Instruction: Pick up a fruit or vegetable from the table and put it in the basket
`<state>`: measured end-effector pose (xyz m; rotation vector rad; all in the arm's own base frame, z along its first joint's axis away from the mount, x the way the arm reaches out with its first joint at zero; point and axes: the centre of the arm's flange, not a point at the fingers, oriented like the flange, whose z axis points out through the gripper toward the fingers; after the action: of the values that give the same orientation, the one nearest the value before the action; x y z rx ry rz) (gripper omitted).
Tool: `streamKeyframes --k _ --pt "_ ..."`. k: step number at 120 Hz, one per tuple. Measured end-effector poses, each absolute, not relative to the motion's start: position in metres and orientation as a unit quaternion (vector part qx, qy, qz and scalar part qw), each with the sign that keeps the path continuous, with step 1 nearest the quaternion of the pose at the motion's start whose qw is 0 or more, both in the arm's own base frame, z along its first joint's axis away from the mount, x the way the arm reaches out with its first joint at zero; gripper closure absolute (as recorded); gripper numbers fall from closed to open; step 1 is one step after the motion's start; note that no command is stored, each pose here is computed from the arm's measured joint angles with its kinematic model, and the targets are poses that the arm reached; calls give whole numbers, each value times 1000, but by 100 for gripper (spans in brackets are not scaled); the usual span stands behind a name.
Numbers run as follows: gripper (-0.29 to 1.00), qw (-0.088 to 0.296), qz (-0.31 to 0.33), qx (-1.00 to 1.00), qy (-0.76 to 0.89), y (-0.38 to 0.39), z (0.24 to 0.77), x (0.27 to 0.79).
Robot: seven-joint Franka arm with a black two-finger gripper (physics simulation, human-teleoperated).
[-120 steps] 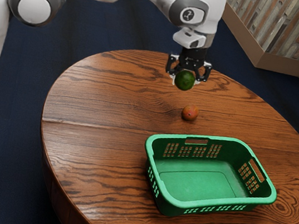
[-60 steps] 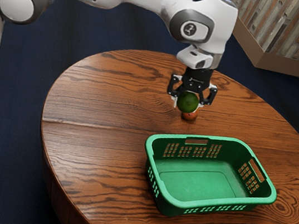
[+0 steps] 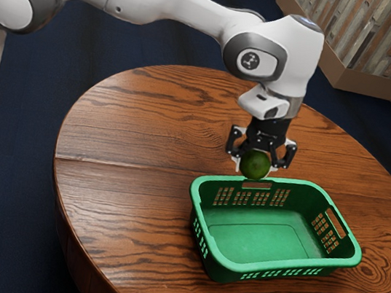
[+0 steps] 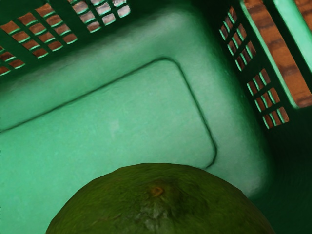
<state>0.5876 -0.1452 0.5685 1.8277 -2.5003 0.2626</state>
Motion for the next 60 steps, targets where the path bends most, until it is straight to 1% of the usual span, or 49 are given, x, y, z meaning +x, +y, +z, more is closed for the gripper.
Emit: streamKeyframes --k 20,26,43,60 --pt "34 22 90 585 -806 -171 559 589" --pt "35 18 90 577 -811 -185 553 593" --pt "35 13 93 566 -819 -208 537 612" --pt "35 14 87 571 -816 -207 513 632"
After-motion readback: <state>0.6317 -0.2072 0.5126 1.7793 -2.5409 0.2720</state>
